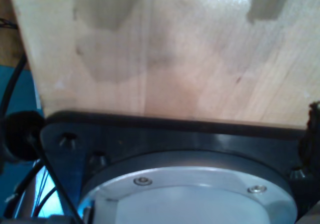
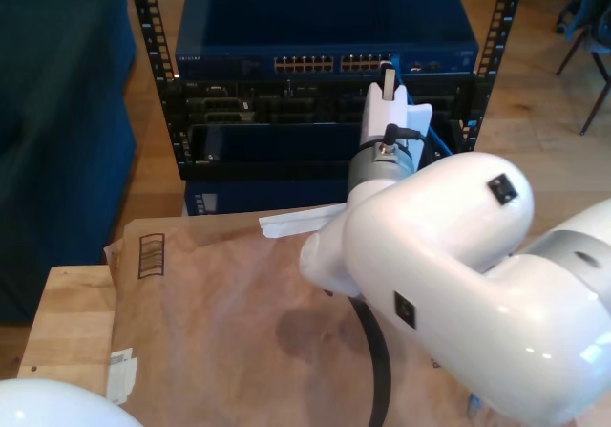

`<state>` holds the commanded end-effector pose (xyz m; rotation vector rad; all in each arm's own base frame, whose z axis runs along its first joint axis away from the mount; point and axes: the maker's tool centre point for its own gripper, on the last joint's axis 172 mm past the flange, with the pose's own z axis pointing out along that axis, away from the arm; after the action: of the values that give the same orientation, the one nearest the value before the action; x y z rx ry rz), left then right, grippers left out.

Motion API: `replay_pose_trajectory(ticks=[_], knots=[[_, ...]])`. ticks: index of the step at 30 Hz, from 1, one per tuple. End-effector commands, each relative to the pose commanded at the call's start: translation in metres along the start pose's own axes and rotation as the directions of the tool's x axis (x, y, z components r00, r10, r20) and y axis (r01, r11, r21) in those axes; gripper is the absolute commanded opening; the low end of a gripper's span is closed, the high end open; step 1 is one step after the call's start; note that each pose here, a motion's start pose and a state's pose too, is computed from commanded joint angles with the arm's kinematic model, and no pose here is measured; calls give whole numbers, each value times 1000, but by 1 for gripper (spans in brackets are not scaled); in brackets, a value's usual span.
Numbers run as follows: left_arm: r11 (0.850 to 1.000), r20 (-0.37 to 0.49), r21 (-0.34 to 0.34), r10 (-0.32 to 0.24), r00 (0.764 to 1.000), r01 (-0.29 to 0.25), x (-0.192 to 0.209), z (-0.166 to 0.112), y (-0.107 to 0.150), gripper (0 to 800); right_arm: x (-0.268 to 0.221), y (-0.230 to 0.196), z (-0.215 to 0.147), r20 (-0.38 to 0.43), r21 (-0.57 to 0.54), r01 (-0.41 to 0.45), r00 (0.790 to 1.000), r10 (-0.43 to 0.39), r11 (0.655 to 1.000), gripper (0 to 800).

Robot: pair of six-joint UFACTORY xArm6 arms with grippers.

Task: Grab the cable and plug it in

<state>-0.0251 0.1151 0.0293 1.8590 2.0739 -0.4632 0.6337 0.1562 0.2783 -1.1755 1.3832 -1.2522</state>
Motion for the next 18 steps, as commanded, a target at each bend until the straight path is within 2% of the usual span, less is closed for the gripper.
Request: replay_pose_trajectory(ticks=[4,6,9,13,18], knots=[[1000,0,0,0,1000,0,0,0,0,800,-3,-3,-11,65,-120,-21,997,29,993,453],[1000,0,0,0,1000,0,0,0,0,800,-9,-3,-16,110,-212,-40,992,64,976,533],[1000,0,0,0,1000,0,0,0,0,800,-6,-11,-24,167,-313,-31,982,87,949,591],[1000,0,0,0,1000,0,0,0,0,800,10,-6,-37,280,-453,89,959,47,887,737],[1000,0,0,0,1000,0,0,0,0,800,63,-2,-55,379,-573,188,924,55,797,758]])
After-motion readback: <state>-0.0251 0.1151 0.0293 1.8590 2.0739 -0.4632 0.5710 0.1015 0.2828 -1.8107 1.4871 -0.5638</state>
